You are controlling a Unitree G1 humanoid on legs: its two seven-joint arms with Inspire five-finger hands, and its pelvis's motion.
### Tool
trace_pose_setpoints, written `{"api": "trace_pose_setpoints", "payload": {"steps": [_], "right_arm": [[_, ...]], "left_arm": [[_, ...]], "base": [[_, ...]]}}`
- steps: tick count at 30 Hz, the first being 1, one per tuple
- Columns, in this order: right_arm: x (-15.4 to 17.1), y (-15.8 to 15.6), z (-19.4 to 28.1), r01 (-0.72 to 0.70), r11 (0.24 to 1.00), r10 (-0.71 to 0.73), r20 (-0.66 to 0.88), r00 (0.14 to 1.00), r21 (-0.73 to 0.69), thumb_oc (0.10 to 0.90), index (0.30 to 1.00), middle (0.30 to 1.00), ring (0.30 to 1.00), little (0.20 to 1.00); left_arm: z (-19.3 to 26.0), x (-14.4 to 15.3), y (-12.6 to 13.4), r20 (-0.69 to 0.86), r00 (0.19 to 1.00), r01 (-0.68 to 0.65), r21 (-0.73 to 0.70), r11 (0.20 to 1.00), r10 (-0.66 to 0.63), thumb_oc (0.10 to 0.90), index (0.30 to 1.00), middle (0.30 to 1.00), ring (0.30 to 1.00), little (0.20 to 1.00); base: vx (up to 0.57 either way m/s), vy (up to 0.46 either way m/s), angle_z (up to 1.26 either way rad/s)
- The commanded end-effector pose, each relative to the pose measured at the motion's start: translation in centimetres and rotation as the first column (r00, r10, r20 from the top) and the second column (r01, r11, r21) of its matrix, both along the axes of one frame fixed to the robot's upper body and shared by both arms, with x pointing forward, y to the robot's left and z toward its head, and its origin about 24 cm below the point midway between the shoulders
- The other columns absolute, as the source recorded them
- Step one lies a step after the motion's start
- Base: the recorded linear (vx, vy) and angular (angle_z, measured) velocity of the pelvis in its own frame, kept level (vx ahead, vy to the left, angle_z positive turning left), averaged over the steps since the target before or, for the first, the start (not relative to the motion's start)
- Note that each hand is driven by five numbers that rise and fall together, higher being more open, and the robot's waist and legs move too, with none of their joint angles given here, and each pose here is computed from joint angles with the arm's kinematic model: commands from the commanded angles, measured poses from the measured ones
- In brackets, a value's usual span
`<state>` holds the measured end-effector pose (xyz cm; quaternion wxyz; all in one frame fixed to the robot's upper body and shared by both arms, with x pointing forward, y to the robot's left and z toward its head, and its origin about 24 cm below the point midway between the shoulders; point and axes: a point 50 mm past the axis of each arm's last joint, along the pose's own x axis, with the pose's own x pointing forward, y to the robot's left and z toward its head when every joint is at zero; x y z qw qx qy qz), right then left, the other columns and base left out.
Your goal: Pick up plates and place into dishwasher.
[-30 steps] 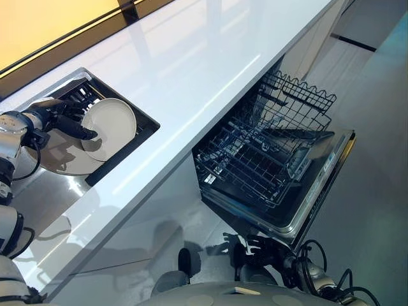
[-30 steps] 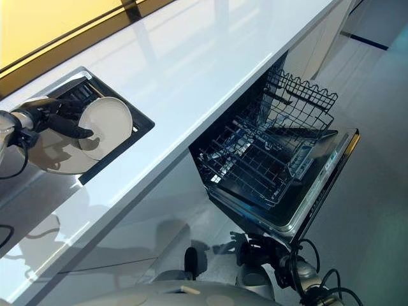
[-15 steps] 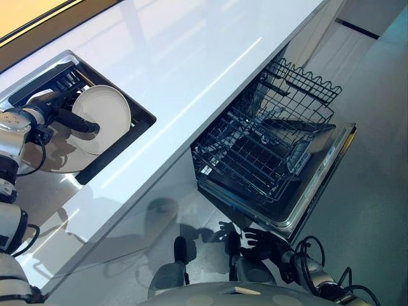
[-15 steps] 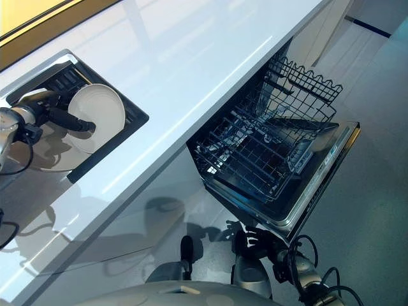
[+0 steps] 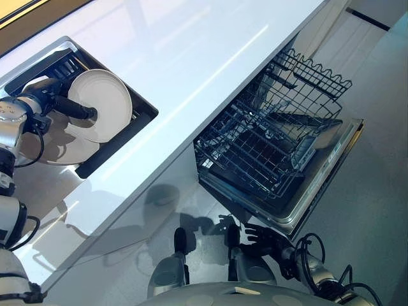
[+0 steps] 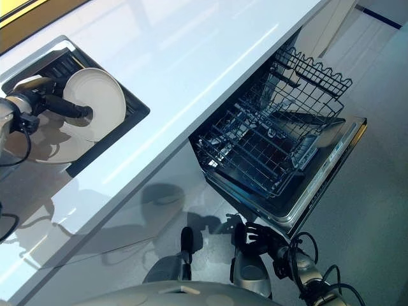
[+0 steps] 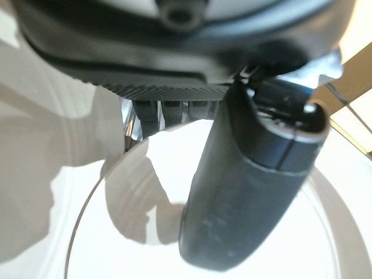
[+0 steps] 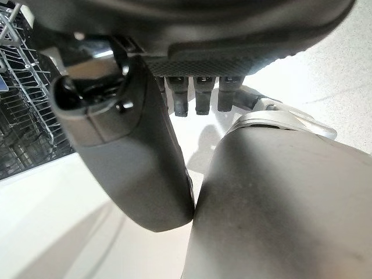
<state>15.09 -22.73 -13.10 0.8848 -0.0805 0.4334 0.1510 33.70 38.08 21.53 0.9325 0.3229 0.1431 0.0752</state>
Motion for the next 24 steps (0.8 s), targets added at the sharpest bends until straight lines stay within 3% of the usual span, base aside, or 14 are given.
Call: {"api": "trace_pose_setpoints", "payload": {"steps": [1, 12, 24], "right_arm": [[-1.2, -0.7, -0.2, -0.053, 0.998, 0.052, -0.037, 0.998, -0.033, 0.800, 0.900, 0.900, 0.900, 0.900], [-1.8, -0.6, -0.3, -0.059, 0.998, 0.059, -0.045, 0.997, -0.003, 0.800, 0.900, 0.900, 0.900, 0.900], [0.5, 1.8, 1.5, -0.109, 0.975, 0.090, 0.102, 0.991, 0.196, 0.800, 0.900, 0.900, 0.900, 0.900]], "left_arm": [[6.7, 0.1, 0.1, 0.251, 0.968, -0.016, -0.006, 1.000, 0.017, 0.100, 0.300, 0.300, 0.300, 0.200], [7.1, -0.5, 0.7, 0.248, 0.969, -0.016, 0.010, 1.000, 0.013, 0.100, 0.300, 0.300, 0.300, 0.200], [9.4, -0.5, -0.4, 0.322, 0.946, 0.020, 0.071, 0.997, -0.042, 0.100, 0.300, 0.300, 0.300, 0.200]], "base": [[0.00, 0.000, 0.00], [0.00, -0.010, 0.00], [0.01, -0.045, 0.01]]}}
